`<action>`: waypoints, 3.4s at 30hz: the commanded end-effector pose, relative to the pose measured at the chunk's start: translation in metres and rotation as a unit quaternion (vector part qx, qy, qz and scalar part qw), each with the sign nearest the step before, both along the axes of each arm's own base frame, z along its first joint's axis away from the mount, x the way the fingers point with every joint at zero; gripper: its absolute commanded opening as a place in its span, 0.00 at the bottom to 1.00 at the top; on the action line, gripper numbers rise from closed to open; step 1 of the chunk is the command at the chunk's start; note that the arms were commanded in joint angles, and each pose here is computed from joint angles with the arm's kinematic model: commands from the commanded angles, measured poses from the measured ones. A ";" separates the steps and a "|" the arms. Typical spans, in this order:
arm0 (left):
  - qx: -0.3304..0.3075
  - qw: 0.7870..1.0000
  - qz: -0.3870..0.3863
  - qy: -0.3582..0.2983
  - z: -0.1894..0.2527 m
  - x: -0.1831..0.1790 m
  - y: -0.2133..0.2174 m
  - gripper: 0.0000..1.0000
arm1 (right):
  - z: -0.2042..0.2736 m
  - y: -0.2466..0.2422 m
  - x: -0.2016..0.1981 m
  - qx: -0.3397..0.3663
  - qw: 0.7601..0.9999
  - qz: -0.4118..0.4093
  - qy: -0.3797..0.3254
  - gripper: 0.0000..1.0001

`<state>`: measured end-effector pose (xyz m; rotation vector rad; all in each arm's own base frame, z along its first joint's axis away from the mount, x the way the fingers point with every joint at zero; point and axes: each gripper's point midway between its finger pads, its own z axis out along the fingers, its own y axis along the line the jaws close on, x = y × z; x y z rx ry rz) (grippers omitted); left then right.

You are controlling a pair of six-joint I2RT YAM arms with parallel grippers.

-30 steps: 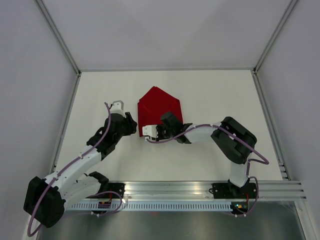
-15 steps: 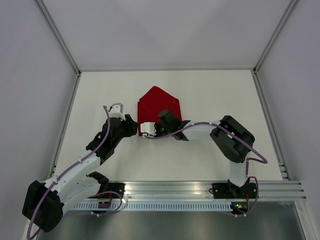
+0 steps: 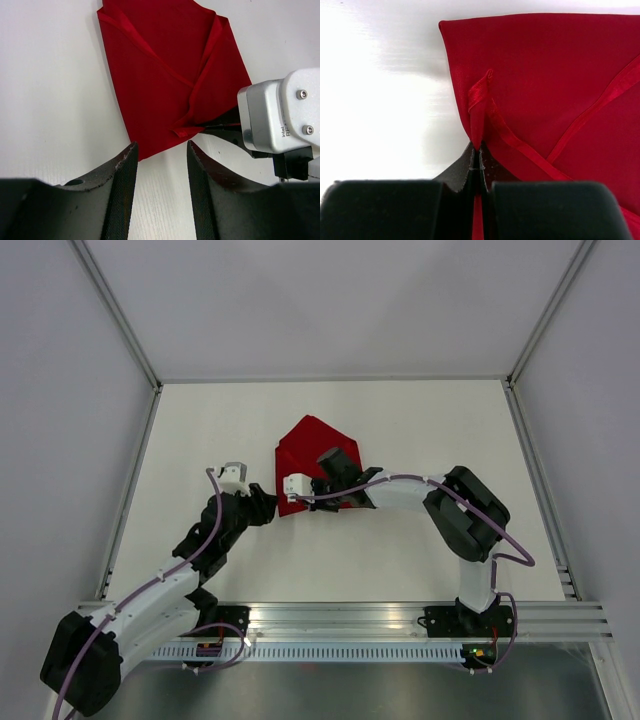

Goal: Fold the napkin, place the utensils inside, and roll it up
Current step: Roll the napkin at the center of the board.

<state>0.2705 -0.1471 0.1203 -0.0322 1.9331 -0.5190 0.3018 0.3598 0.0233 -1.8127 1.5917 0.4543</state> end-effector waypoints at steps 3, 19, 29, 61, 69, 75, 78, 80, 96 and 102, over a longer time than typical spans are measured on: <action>-0.006 0.999 -0.008 -0.045 0.018 0.002 -0.002 0.49 | -0.040 -0.030 -0.048 -0.068 0.990 -0.006 0.127 0.07; -0.006 0.998 0.006 -0.055 0.022 -0.004 0.008 0.50 | -0.035 -0.003 -0.049 -0.036 0.995 -0.021 0.094 0.13; -0.001 0.999 0.003 -0.053 0.022 -0.001 0.005 0.52 | -0.019 -0.006 -0.037 -0.026 0.997 -0.040 0.056 0.48; -0.001 0.998 0.000 -0.061 0.022 0.008 0.000 0.52 | -0.023 -0.039 -0.019 -0.071 0.995 -0.034 -0.059 0.56; -0.021 0.996 -0.003 -0.082 0.029 0.003 -0.001 0.53 | -0.034 -0.035 -0.021 -0.095 0.995 -0.017 -0.031 0.48; -0.021 0.996 -0.006 -0.092 0.035 0.003 -0.001 0.54 | -0.041 -0.034 -0.024 -0.115 0.993 -0.010 -0.004 0.41; -0.022 0.995 -0.006 -0.094 0.036 0.002 0.000 0.54 | -0.044 -0.034 -0.027 -0.123 0.992 -0.005 0.009 0.37; -0.024 0.995 -0.004 -0.096 0.037 0.002 0.001 0.54 | -0.044 -0.032 -0.027 -0.124 0.992 -0.006 0.014 0.34; -0.038 0.994 0.021 -0.096 0.035 0.006 0.005 0.50 | -0.041 -0.036 -0.038 -0.119 0.987 -0.017 0.109 0.11; -0.033 0.995 0.008 -0.099 0.025 0.006 -0.006 0.44 | -0.026 -0.043 -0.031 -0.099 0.980 -0.021 0.169 0.10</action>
